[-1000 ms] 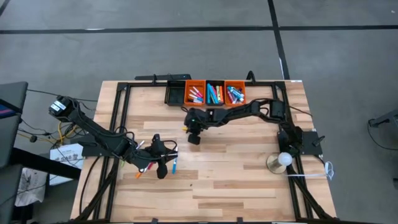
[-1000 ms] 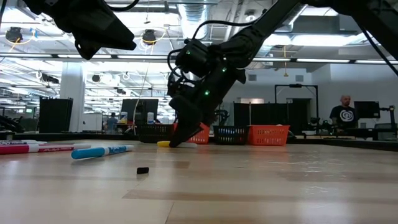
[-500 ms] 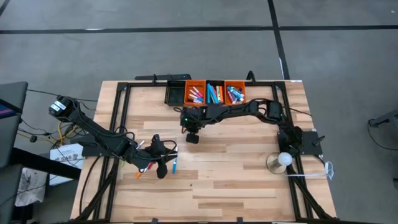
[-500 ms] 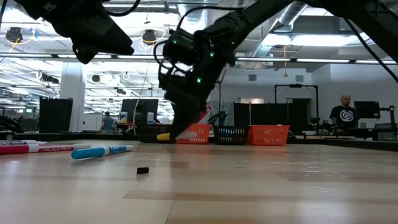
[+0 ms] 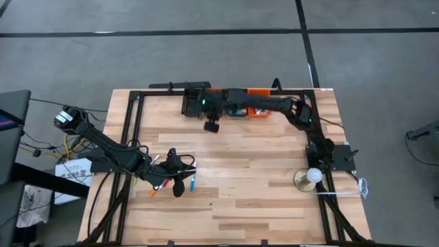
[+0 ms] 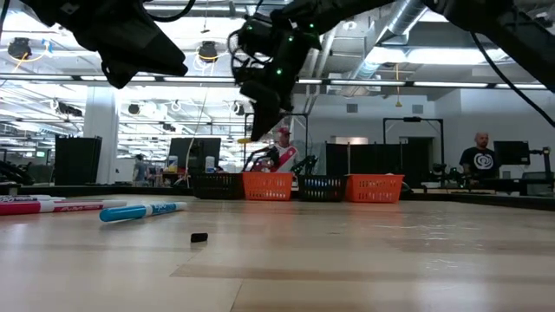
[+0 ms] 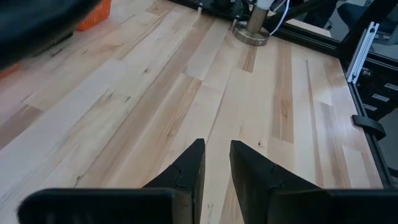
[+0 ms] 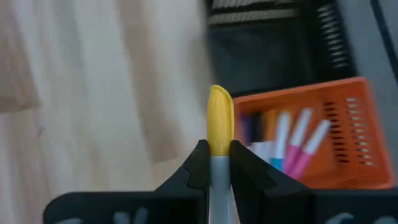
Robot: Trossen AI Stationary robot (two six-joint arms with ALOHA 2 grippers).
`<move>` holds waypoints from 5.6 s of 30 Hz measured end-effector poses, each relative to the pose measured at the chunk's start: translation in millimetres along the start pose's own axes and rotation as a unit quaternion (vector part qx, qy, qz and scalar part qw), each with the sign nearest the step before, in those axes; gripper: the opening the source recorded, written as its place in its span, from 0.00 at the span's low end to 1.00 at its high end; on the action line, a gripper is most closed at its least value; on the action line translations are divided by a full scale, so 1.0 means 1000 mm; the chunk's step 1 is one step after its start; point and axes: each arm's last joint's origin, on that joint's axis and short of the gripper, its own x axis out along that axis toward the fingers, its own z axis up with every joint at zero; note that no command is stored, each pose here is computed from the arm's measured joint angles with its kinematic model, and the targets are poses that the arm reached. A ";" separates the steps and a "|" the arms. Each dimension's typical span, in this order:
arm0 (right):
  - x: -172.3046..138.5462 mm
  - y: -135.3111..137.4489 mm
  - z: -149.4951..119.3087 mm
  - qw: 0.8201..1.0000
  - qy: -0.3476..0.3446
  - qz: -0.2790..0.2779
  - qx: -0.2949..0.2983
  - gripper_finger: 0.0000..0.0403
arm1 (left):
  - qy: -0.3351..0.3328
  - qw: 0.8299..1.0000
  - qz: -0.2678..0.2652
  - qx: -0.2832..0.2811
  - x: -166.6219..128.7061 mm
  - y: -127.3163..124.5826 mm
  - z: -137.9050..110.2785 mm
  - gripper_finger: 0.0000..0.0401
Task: Pick & Place Markers
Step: Put the white yellow highlighter pen into the left orange bin, then put the white orange highlighter pen into the left orange bin
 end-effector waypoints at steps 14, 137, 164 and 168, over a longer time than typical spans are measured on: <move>0.016 -0.106 -0.025 0.983 -0.034 0.050 0.173 0.14 | 0.000 1.000 0.000 0.001 0.000 0.000 0.000 0.18; -0.122 0.197 -0.079 0.906 -0.301 0.239 -0.177 0.36 | 0.286 0.940 0.068 -0.172 -0.067 0.016 -0.052 0.11; -0.064 0.232 -0.054 0.851 -0.425 0.281 -0.128 0.52 | -0.029 0.999 0.008 -0.014 -0.055 -0.013 -0.014 0.12; -0.062 0.224 -0.051 0.854 -0.429 0.268 -0.119 0.61 | -0.046 0.999 -0.011 0.002 -0.051 -0.021 -0.012 0.13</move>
